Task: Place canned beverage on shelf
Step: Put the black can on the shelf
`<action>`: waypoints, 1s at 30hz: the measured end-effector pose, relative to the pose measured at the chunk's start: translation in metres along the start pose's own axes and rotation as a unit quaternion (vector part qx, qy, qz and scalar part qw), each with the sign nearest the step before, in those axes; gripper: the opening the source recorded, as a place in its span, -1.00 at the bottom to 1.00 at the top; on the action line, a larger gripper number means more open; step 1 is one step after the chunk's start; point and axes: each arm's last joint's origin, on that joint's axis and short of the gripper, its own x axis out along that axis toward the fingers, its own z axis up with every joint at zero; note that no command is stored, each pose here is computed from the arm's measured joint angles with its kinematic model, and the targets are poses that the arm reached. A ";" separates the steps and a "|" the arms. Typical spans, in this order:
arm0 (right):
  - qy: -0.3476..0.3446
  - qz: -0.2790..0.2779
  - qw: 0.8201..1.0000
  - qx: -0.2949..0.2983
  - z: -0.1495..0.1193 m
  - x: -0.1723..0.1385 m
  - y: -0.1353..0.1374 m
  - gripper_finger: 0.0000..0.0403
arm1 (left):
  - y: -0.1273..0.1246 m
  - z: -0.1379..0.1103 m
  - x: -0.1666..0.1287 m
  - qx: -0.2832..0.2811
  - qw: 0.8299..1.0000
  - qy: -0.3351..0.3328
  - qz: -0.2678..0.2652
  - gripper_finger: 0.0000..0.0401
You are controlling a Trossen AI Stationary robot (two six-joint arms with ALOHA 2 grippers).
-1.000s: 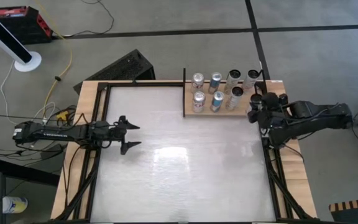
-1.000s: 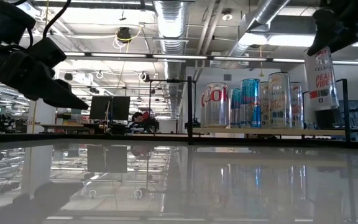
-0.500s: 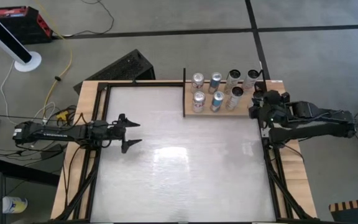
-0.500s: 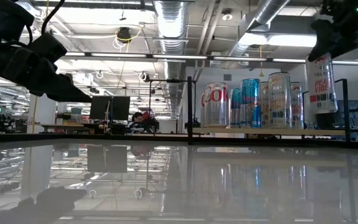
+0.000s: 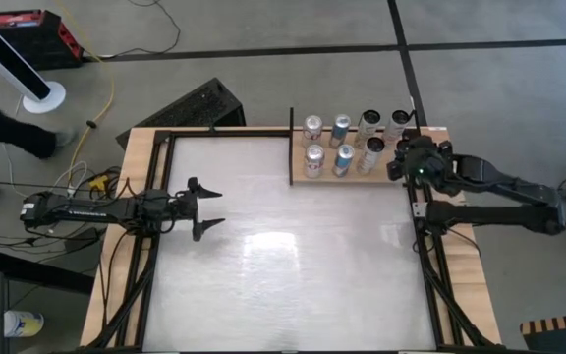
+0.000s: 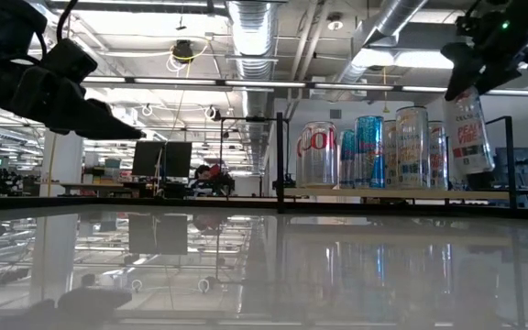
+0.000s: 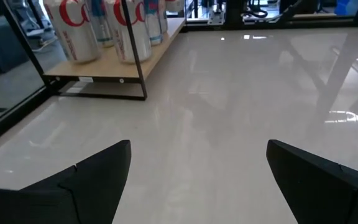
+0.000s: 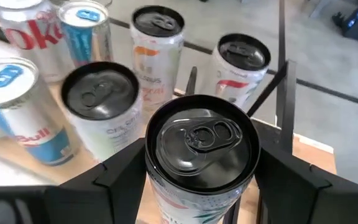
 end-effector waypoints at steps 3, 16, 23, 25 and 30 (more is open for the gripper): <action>-0.002 0.000 1.000 0.005 -0.004 0.009 0.002 0.42 | 0.000 0.000 0.000 0.007 1.000 -0.002 0.000 0.79; -0.026 0.003 0.999 0.024 -0.006 0.023 -0.011 0.42 | 0.000 0.001 0.000 0.012 1.000 -0.003 0.000 0.79; -0.022 0.011 0.999 0.037 -0.016 0.034 -0.009 0.42 | 0.000 0.001 0.000 0.000 1.000 -0.003 -0.001 0.79; -0.022 0.009 0.999 0.039 -0.020 0.040 -0.008 0.42 | 0.000 0.001 0.000 -0.003 1.000 -0.003 -0.004 0.79; -0.026 0.008 0.999 0.040 -0.022 0.041 -0.009 0.42 | 0.000 0.001 0.000 -0.004 1.000 -0.003 -0.007 0.79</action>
